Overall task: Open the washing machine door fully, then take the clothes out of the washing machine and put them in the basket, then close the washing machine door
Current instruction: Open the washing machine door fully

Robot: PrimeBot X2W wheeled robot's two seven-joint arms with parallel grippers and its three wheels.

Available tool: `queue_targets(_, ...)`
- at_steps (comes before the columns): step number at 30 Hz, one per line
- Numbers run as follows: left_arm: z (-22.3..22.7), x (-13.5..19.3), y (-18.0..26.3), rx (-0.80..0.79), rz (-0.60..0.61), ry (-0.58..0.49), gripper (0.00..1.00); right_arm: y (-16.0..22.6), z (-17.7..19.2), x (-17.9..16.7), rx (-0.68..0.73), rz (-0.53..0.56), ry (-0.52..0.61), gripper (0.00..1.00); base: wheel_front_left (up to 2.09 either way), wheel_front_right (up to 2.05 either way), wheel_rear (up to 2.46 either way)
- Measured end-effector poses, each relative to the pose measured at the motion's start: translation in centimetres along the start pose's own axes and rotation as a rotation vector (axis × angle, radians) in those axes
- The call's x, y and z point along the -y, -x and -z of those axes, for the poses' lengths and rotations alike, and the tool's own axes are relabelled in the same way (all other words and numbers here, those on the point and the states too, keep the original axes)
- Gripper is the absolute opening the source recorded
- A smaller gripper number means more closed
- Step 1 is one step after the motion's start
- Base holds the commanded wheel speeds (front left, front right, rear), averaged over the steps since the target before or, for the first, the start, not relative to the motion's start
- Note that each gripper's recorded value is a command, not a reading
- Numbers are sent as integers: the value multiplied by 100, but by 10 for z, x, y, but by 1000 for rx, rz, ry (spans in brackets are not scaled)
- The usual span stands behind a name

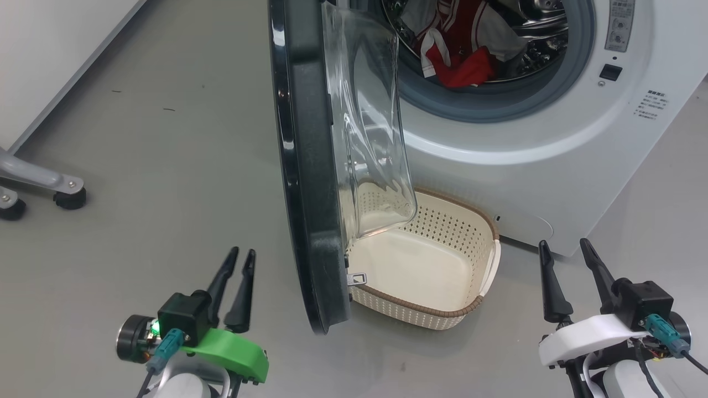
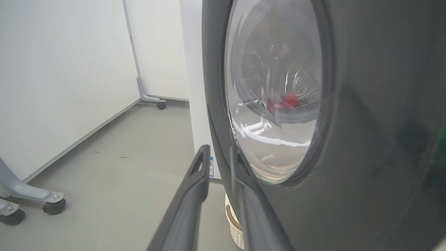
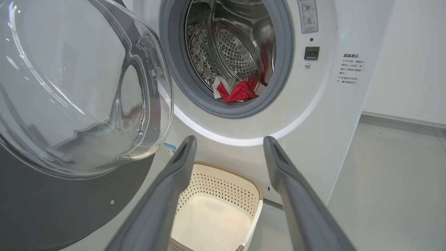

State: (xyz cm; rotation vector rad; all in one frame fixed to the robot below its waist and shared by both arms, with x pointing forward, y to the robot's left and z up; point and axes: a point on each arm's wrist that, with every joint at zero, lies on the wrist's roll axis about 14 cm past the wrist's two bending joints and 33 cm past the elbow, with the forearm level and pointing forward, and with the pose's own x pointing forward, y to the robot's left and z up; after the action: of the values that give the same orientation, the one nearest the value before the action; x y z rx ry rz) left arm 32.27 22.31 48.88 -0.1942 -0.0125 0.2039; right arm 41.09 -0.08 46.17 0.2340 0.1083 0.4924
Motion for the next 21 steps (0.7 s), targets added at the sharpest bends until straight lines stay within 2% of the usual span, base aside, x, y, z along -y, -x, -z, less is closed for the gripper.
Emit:
queue_targets(9,-15,-7,-2,46,-24,16,0,0,0,-1,3,-3,5,100,0,0,0)
queue_targets(15,-58,-14,-8,180,-44,33,0,0,-1,-2,7,-4,6,100,0,0,0)
queue_targets(21,-133,5,-13,404,27,-6,0,0,-3,0,13,-1,10,100,0,0,0)
